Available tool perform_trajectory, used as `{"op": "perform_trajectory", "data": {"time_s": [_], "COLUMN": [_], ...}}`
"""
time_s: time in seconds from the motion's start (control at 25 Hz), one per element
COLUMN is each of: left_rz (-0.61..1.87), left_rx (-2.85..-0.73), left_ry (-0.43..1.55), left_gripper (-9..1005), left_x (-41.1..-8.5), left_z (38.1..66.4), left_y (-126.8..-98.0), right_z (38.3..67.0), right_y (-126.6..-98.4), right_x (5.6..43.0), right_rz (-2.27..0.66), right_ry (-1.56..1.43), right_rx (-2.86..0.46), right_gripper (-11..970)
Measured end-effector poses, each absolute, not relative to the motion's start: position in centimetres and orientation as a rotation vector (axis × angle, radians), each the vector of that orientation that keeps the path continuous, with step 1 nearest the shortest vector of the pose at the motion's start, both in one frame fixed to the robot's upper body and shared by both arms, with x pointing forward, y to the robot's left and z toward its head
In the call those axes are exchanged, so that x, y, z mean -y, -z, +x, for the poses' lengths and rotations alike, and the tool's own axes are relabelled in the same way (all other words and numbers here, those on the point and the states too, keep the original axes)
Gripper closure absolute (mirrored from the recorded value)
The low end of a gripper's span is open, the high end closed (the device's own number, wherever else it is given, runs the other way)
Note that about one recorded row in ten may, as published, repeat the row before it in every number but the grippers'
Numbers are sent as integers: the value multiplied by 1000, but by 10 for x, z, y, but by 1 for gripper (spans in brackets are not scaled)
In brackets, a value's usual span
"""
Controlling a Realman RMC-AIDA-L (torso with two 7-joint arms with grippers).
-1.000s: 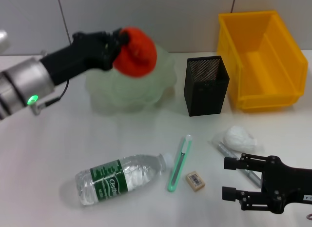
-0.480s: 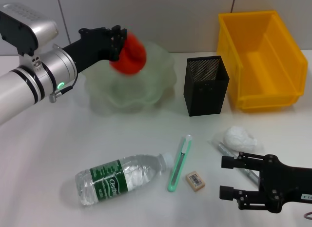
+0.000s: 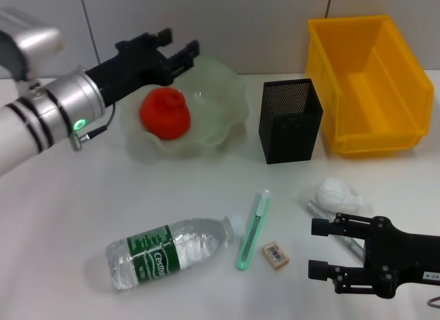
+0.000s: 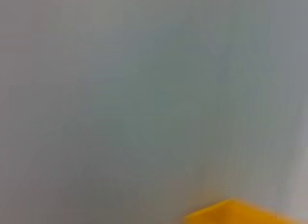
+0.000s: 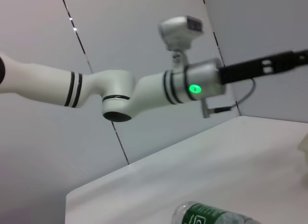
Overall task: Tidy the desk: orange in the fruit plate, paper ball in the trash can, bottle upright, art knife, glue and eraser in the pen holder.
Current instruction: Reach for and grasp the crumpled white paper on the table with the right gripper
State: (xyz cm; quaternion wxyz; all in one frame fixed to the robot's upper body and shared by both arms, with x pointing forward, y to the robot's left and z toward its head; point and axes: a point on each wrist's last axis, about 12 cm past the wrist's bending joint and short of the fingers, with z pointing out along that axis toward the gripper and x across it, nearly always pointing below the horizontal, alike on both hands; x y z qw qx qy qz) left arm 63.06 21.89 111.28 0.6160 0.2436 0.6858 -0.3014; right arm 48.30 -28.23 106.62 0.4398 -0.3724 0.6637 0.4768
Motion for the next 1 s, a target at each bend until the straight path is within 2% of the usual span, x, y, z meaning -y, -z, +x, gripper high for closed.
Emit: {"op": "perform_trajectory", "data": {"time_s": [0.2,0.24,0.28,0.32,0.4,0.44,0.52,0.56,0.72,0.76,0.88,1.0], "left_rz": [606,713,713,797,797,907,907,975,975,1082,1093,1096], "left_rx": [-1546,-1519,-1519,-1521,-1521,-1537,-1537,-1559,-1559,-1627,-1637,-1633], "left_ry": [795,931,931,1029,1029,1136,1136,1174,1174,1133,1095,1073], "left_gripper": [344,320,295,271,222,197,186,181,181,181,181,181], "left_x": [-221,-226,-226,-233,-233,-243,-243,-249,-249,-258,-260,-261], "left_z": [620,599,599,582,582,562,562,548,548,527,523,522], "left_y": [-1119,-1125,-1125,-1126,-1126,-1121,-1121,-1113,-1113,-1091,-1084,-1081], "right_z": [485,487,487,487,487,488,488,488,488,488,488,492], "right_y": [-1068,-1069,-1069,-1069,-1069,-1069,-1069,-1070,-1070,-1071,-1074,-1095], "right_x": [283,283,283,283,283,283,283,283,286,287,290,305], "right_rz": [-929,-933,-933,-934,-935,-936,-936,-936,-932,-932,-905,-814], "right_ry": [-1181,-1179,-1179,-1178,-1177,-1177,-1177,-1176,-1175,-1174,-1180,-1199], "right_rx": [-1650,-1648,-1648,-1648,-1648,-1648,-1649,-1649,-1658,-1660,-1648,-1603], "right_gripper": [188,188,188,188,189,189,189,189,189,189,189,188]}}
